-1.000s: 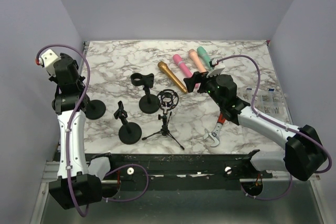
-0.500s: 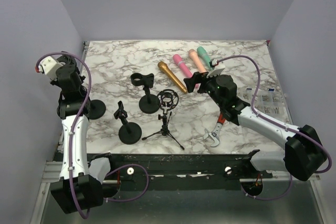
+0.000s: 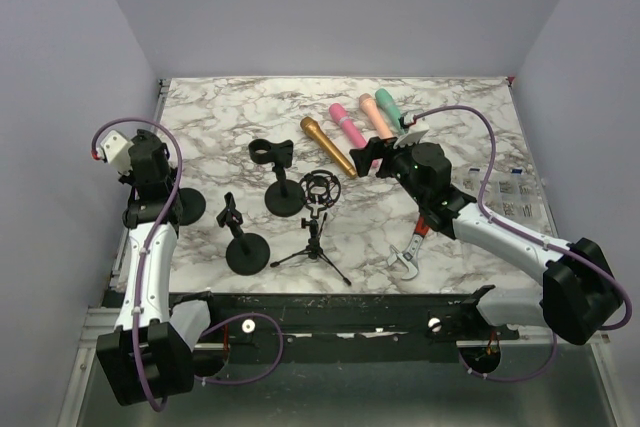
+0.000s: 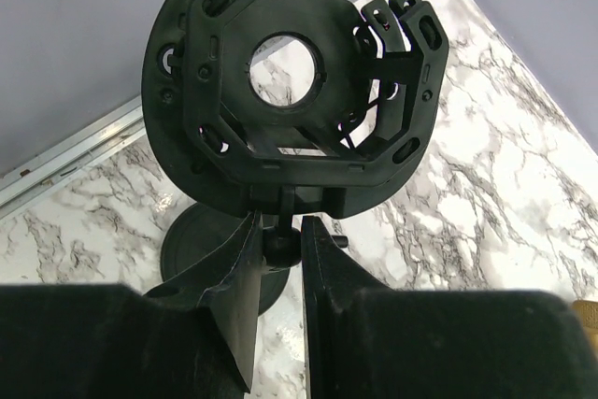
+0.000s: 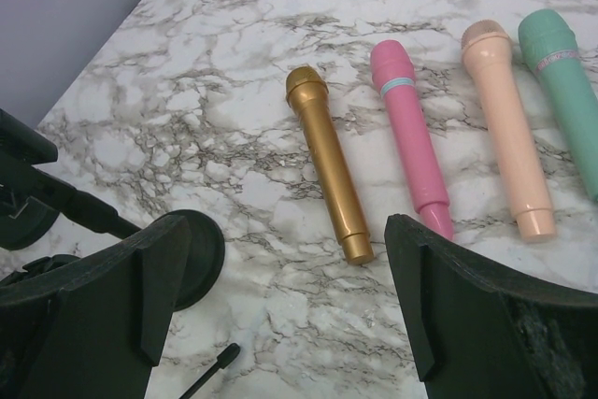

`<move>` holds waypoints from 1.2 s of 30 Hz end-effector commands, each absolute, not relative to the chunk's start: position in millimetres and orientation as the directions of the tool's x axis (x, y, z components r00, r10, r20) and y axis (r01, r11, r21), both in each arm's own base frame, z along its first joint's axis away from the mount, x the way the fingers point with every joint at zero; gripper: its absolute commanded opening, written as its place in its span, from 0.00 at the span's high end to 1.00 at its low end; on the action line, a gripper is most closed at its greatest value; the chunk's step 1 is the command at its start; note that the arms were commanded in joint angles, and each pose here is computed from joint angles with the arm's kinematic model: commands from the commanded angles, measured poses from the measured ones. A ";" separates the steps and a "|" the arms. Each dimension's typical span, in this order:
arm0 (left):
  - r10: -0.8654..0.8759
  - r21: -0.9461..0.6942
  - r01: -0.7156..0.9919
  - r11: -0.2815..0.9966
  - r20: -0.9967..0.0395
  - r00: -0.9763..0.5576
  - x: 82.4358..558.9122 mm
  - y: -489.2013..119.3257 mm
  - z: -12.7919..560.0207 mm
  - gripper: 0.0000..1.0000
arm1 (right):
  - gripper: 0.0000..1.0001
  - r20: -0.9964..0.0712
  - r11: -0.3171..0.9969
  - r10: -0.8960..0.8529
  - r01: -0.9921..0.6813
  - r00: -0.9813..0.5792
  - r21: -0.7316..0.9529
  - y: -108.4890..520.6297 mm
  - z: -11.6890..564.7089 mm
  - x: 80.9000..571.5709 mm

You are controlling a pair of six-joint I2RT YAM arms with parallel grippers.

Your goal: Remove the microphone from the stand

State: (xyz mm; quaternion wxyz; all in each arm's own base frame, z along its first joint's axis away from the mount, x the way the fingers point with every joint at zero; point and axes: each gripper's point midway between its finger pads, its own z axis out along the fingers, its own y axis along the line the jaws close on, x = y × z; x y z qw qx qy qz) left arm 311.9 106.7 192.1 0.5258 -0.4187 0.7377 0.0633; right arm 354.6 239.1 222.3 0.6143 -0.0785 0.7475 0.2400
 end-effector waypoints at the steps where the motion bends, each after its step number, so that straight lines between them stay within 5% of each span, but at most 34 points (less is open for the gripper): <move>1: -0.655 -0.147 -0.757 0.637 -0.621 -0.430 252.5 77.6 86.7 0.89 | 0.07 -0.957 0.868 0.185 -0.421 -0.221 0.265 240.4 222.7 355.0; 10: -0.633 -0.155 -0.781 0.605 -0.689 -0.353 252.8 87.4 125.8 0.87 | 0.07 -0.959 0.869 0.181 -0.420 -0.219 0.260 240.0 222.9 355.4; 19: -0.558 -0.223 -0.723 0.653 -0.788 -0.261 264.4 89.2 191.1 0.52 | 0.07 -0.957 0.865 0.179 -0.427 -0.228 0.263 242.0 221.1 355.0; 28: -0.421 -0.288 -0.497 0.819 -0.890 -0.178 274.6 54.0 275.9 0.23 | 0.07 -0.957 0.869 0.170 -0.422 -0.236 0.259 242.4 219.1 356.9; 36: -0.298 -0.282 -0.130 0.950 -0.946 -0.128 265.9 -3.8 335.6 0.19 | 0.06 -0.951 0.867 0.190 -0.412 -0.245 0.279 239.2 248.0 352.2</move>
